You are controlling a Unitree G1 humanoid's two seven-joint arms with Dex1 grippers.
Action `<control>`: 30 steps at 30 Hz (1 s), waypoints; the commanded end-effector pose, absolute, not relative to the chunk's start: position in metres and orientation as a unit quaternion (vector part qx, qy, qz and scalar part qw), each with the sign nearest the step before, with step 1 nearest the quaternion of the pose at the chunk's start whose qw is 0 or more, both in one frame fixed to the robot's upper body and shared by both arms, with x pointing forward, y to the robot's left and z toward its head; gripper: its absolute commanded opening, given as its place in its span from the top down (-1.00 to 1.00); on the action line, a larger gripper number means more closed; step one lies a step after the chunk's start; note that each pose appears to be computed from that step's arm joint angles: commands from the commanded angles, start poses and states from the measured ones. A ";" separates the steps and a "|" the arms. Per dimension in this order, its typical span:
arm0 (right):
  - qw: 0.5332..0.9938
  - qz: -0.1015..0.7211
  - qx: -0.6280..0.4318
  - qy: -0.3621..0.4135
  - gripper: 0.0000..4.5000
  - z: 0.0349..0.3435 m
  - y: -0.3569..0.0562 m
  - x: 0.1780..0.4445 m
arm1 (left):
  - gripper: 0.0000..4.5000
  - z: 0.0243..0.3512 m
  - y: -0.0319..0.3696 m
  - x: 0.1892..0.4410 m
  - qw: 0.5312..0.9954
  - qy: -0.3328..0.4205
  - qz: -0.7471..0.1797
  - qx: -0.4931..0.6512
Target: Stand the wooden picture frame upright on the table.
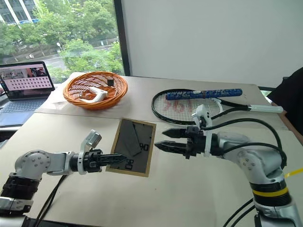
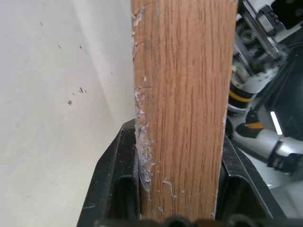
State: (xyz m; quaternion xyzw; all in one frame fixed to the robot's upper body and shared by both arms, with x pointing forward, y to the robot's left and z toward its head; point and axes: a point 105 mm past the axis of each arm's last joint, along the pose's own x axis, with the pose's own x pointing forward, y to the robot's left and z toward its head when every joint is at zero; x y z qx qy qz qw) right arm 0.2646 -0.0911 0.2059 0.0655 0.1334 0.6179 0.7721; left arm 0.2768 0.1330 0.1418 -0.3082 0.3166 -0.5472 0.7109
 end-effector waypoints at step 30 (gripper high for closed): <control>0.745 0.660 -0.059 0.082 -0.72 0.202 -0.047 0.259 | 0.47 0.169 0.123 0.282 0.644 0.331 -0.580 -0.374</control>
